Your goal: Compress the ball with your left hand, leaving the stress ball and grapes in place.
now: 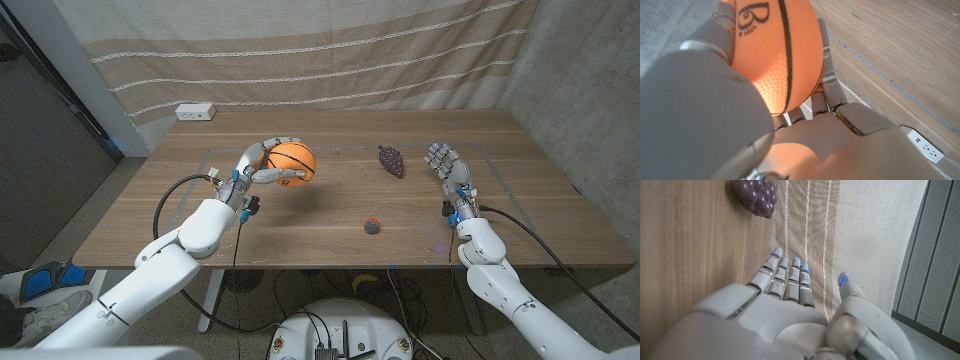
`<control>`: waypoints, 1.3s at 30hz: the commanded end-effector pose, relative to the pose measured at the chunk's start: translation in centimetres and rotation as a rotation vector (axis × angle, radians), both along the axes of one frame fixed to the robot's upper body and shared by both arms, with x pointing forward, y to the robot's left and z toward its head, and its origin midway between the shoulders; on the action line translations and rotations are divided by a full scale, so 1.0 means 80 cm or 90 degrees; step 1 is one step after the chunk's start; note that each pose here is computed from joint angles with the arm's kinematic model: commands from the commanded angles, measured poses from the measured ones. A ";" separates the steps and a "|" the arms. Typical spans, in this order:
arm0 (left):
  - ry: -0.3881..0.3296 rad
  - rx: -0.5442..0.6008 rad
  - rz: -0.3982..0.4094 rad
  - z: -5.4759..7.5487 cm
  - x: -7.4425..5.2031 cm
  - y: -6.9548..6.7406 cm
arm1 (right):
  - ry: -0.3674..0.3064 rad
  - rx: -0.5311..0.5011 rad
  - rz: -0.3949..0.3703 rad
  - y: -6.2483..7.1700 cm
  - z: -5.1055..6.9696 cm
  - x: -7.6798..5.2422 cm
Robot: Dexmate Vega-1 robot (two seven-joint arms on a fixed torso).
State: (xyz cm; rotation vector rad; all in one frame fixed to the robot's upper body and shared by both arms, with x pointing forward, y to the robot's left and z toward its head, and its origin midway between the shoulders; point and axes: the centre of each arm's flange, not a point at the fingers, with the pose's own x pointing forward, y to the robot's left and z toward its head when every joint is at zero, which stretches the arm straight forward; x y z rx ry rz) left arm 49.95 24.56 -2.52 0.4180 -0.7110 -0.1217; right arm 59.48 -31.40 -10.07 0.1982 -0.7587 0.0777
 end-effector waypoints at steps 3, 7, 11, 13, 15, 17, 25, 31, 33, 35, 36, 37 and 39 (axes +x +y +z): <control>0.039 -0.096 -0.089 -0.003 0.013 0.014 | -0.008 -0.003 -0.008 0.000 0.003 -0.008; 0.044 -0.110 -0.103 -0.002 0.017 0.016 | -0.007 -0.005 -0.007 0.002 0.004 -0.008; 0.050 -0.124 -0.130 -0.001 0.021 0.016 | -0.005 -0.008 -0.008 0.004 0.007 -0.009; 0.053 -0.133 -0.141 -0.001 0.023 0.015 | -0.004 -0.010 -0.008 0.005 0.008 -0.010; 0.064 -0.135 -0.158 -0.002 0.026 0.016 | -0.003 -0.010 -0.009 0.005 0.008 -0.010; 0.081 -0.147 -0.180 -0.004 0.029 0.017 | -0.002 -0.011 -0.010 0.006 0.007 -0.011; 0.128 -0.190 -0.242 -0.008 0.041 0.022 | -0.002 -0.006 -0.016 0.007 0.005 -0.015; 0.146 -0.209 -0.269 -0.009 0.048 0.025 | -0.006 -0.002 -0.020 0.008 0.004 -0.019; 0.152 -0.219 -0.280 -0.009 0.051 0.026 | -0.006 -0.001 -0.020 0.008 0.004 -0.019; 0.159 -0.231 -0.293 -0.009 0.055 0.027 | -0.008 -0.001 -0.021 0.009 0.005 -0.020; 0.161 -0.237 -0.296 -0.009 0.057 0.028 | -0.008 -0.001 -0.022 0.009 0.006 -0.020; 0.160 -0.236 -0.297 -0.009 0.059 0.029 | -0.009 -0.001 -0.023 0.010 0.006 -0.021; 0.162 -0.240 -0.306 -0.007 0.063 0.030 | -0.010 -0.002 -0.026 0.011 0.008 -0.022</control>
